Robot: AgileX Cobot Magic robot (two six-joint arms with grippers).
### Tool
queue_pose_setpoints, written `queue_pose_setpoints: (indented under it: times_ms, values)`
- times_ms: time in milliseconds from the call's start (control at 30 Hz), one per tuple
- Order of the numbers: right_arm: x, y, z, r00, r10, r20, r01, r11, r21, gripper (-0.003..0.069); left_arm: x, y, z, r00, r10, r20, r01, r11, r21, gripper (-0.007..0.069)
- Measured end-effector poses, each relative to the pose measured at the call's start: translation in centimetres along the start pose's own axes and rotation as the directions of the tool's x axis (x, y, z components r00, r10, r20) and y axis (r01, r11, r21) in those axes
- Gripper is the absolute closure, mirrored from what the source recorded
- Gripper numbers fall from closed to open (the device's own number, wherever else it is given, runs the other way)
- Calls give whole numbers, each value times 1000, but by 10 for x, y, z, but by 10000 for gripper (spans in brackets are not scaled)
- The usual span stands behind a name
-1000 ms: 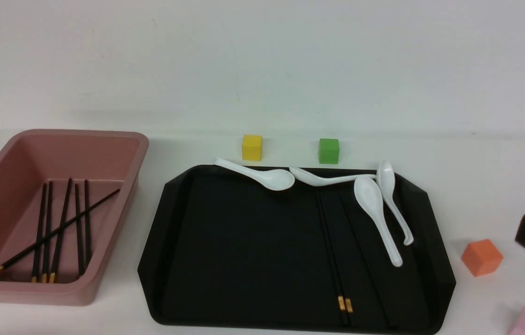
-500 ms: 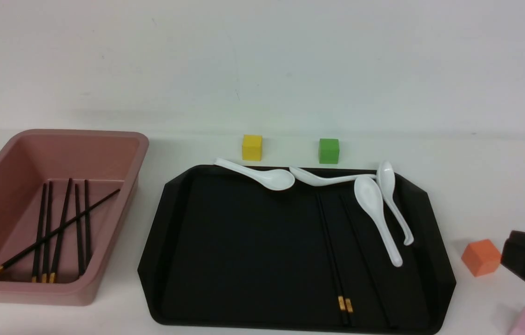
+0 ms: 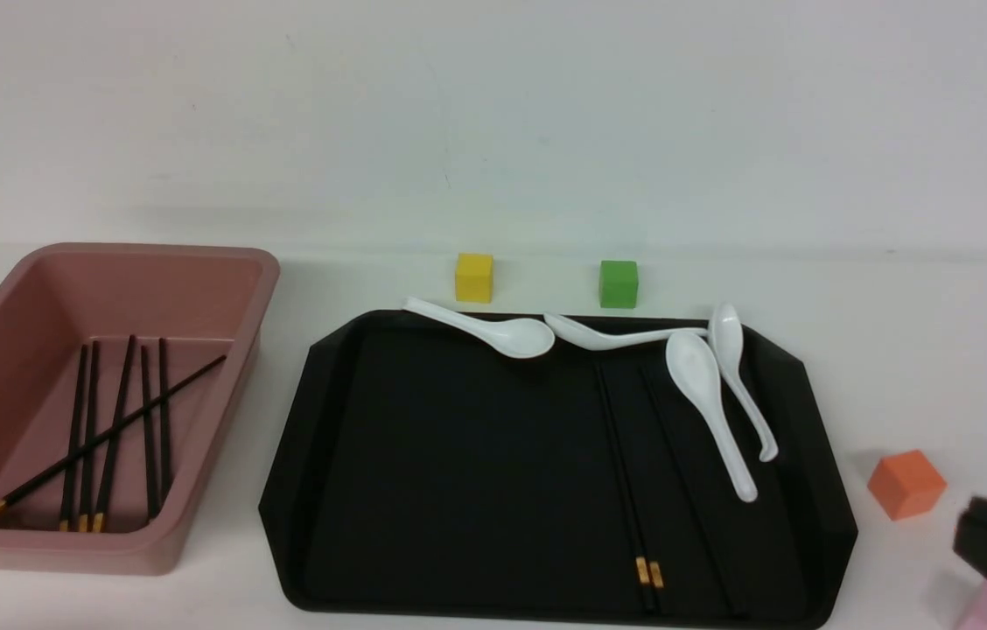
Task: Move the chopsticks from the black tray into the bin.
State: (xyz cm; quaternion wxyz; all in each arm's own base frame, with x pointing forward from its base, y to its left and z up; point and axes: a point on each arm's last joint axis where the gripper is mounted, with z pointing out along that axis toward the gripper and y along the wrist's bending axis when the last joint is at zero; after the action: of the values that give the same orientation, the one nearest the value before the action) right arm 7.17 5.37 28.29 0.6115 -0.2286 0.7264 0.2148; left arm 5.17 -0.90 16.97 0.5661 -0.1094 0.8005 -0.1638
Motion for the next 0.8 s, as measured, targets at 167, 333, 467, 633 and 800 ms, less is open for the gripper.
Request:
queue_pose_setpoints:
  times_ms: [167, 333, 467, 633, 800]
  values:
    - [50, -16, -11, 995, 103, -12, -98, 976, 195, 631, 0, 0, 0, 1000, 0, 0, 0, 1000, 0, 387]
    - [87, -25, -20, 984, 173, 51, -180, 914, 365, 626, 0, 0, 0, 1000, 0, 0, 0, 1000, 0, 387]
    - [106, -31, -25, 978, 198, 67, -205, 852, 481, 624, 0, 0, 0, 1000, 0, 0, 0, 1000, 0, 387]
    - [113, -34, -28, 970, 244, 9, -208, 805, 556, 615, 0, 0, 0, 1000, 0, 0, 0, 1000, 0, 387]
    - [113, -34, -29, 968, 250, 7, -209, 794, 571, 609, 0, 0, 0, 1000, 0, 0, 0, 1000, 0, 387]
